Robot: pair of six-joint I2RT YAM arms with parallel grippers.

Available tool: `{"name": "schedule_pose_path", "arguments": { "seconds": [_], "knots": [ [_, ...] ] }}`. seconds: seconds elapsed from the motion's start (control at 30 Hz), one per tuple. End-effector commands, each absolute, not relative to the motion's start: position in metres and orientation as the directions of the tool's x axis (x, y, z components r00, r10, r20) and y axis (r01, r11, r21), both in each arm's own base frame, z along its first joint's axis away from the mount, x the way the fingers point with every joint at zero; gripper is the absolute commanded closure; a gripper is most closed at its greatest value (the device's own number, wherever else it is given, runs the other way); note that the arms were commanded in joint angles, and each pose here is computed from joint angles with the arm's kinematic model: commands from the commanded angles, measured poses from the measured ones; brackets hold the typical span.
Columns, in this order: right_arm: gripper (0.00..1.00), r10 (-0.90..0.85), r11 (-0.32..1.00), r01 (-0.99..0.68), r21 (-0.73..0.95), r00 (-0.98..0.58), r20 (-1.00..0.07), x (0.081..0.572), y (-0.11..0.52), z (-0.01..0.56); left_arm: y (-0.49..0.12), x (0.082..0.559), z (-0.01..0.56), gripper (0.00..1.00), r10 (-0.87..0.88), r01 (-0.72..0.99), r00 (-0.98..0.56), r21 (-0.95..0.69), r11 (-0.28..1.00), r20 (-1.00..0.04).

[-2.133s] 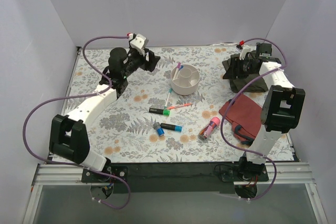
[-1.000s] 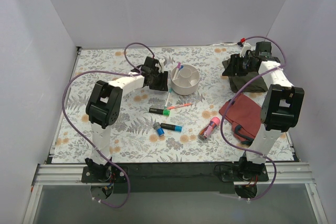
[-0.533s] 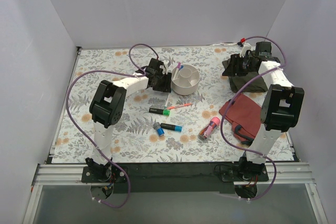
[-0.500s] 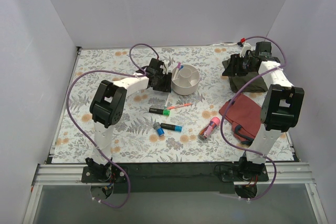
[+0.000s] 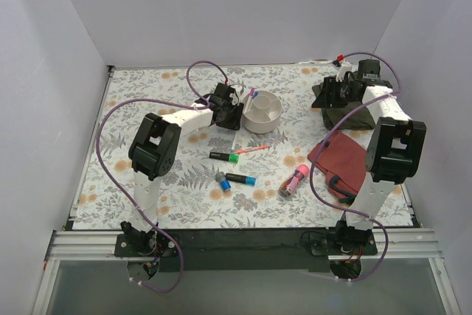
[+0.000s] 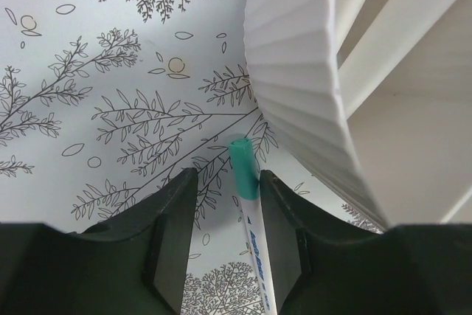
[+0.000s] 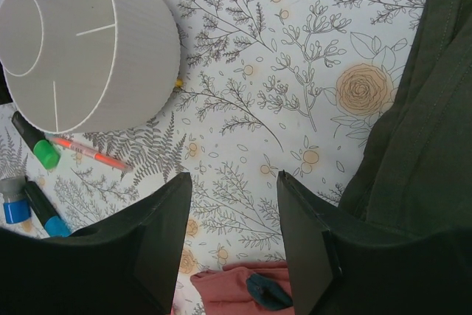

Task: Sort the stationery into containers
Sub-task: Pick up the pen from the center of the board.

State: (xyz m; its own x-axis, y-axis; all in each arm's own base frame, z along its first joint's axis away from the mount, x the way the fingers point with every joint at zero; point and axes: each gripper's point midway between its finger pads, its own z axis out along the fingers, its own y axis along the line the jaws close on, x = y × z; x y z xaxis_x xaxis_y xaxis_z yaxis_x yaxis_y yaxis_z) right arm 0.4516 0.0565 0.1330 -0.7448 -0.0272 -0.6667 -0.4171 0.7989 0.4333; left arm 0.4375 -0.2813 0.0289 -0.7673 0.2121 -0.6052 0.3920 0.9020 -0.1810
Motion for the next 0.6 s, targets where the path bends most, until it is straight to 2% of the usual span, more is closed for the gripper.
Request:
{"name": "schedule_pose_path", "arguments": {
  "seconds": [0.0, 0.13, 0.3, 0.57],
  "knots": [
    [0.42, -0.030, 0.792, -0.440, 0.423, -0.720, -0.694, 0.465, 0.058, 0.139, -0.256, 0.414, -0.001, 0.61, 0.271, 0.371, -0.818, -0.105, 0.923, -0.507],
    [0.42, -0.029, 0.794, -0.438, 0.421, -0.720, -0.694, 0.467, 0.058, 0.140, -0.250, 0.402, -0.006, 0.61, 0.253, 0.344, -0.843, -0.114, 0.932, -0.475],
    [0.42, -0.030, 0.794, -0.433, 0.426, -0.727, -0.686, 0.463, 0.058, 0.136, -0.243, 0.386, -0.011, 0.66, 0.266, 0.351, -0.852, -0.113, 0.930, -0.452],
    [0.42, -0.030, 0.797, -0.434, 0.421, -0.724, -0.690, 0.466, 0.057, 0.138, -0.250, 0.386, -0.007, 0.78, 0.286, 0.381, -0.846, -0.135, 0.915, -0.450]
  ]
}}
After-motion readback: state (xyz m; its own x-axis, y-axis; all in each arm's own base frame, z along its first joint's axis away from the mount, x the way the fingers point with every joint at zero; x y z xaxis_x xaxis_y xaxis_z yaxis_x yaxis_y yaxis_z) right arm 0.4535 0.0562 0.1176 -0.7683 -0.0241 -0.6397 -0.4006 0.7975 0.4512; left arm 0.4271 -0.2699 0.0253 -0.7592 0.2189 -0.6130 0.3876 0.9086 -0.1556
